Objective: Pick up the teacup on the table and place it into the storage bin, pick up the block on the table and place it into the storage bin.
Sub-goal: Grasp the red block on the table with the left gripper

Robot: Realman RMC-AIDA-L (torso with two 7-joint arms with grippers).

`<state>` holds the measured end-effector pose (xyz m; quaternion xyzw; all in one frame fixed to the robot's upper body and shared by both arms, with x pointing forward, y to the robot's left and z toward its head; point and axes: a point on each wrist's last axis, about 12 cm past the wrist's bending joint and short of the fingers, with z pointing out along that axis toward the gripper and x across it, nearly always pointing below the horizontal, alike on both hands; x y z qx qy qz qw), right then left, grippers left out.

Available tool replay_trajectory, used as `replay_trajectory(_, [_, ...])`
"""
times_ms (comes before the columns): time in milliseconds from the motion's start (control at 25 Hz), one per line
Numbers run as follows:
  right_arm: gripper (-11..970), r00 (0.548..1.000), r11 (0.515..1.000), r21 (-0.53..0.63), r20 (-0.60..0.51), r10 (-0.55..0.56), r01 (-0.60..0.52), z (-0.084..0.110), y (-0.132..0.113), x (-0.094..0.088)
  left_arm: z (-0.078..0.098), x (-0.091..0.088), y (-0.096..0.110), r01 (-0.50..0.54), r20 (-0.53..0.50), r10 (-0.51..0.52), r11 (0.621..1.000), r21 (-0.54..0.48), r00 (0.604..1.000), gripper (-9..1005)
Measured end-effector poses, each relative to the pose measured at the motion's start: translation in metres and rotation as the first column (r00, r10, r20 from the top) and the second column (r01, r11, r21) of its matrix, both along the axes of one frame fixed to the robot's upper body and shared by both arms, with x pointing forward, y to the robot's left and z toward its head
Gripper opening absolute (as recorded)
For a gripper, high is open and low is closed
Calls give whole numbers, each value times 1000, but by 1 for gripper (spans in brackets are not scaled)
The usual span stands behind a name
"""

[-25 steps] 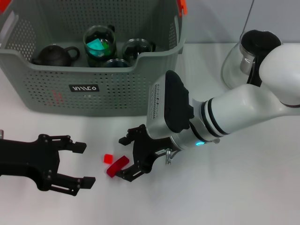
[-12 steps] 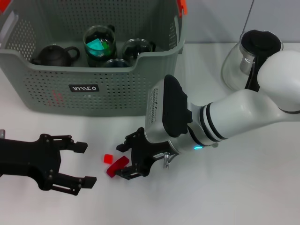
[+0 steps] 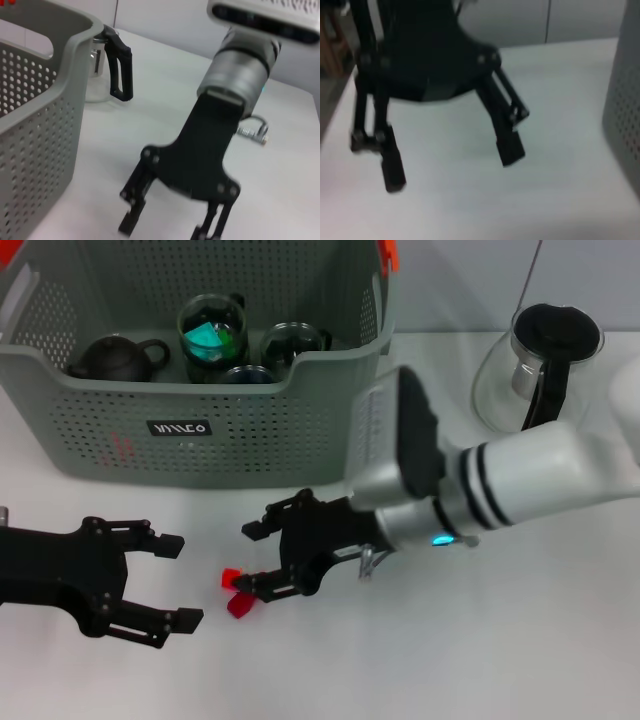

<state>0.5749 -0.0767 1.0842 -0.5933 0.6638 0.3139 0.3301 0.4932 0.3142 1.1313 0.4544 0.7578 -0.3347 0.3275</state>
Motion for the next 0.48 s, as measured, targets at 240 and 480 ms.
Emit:
replay_trajectory(240, [732,994,989,132,-91,-60,72,14,-41,6,0,4,-1,14,-14,-13,999,42,1000,938])
replay_trajectory(480, [888,988,962,248,-130,-79,110,22,-82,2,1,13,-7,31,-9,-30,996,81,1000,938])
